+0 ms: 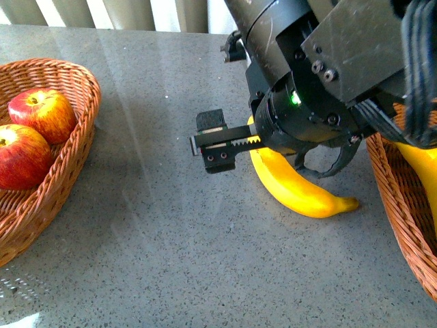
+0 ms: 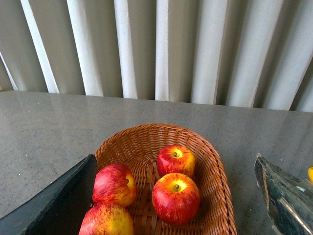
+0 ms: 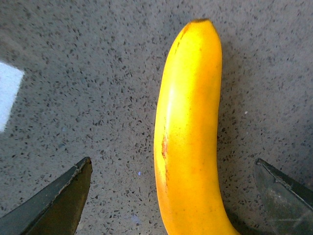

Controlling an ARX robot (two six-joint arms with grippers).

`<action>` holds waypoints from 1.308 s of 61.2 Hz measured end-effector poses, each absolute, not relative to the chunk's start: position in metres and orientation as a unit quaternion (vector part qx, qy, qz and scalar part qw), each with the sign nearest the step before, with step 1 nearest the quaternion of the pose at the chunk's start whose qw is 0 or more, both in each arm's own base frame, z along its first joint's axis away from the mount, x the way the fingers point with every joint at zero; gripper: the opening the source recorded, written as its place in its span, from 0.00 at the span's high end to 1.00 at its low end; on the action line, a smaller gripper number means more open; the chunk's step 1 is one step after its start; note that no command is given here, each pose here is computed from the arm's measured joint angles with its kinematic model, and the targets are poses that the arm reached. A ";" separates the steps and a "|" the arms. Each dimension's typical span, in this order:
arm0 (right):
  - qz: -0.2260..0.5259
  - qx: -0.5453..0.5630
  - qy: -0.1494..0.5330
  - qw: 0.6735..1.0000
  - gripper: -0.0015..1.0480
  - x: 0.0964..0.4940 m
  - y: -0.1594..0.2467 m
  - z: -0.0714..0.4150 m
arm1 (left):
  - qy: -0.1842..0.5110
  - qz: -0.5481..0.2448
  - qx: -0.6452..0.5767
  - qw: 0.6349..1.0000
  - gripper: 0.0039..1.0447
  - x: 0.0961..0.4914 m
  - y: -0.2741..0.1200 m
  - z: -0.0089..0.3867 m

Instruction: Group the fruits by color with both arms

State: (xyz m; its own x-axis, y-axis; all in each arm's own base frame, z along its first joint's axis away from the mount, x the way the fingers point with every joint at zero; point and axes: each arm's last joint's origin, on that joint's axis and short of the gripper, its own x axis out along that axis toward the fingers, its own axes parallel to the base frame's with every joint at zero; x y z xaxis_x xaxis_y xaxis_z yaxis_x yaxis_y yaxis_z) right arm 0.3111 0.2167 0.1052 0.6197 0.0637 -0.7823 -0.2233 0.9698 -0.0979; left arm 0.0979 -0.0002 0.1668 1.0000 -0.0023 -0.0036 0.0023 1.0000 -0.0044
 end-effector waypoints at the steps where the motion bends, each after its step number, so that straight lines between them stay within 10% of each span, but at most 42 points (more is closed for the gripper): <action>1: 0.080 -0.093 0.430 0.894 0.09 0.311 0.217 0.104 | 0.002 -0.001 -0.002 1.000 0.09 0.098 0.000 0.167; 29: 0.080 -0.078 0.459 0.881 0.09 0.317 0.221 0.079 | 0.002 -0.001 -0.002 1.000 0.09 0.098 0.000 0.167; 51: 0.073 -0.023 0.459 0.885 0.63 0.317 0.216 0.082 | 0.002 -0.001 -0.002 1.000 0.09 0.098 0.000 0.167; 80: 0.033 0.018 0.281 0.959 0.66 0.281 0.172 0.200 | 0.002 -0.001 -0.002 1.000 0.09 0.098 0.000 0.167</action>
State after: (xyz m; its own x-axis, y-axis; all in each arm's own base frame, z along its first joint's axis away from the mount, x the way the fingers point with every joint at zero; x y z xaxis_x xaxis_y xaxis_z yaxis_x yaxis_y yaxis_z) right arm 0.2809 0.1719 0.2000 0.8403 0.0728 -0.5372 -0.0528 0.9972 0.0525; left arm 0.0979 -0.0002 0.1668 1.0000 -0.0027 -0.0036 0.0027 1.0000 -0.0048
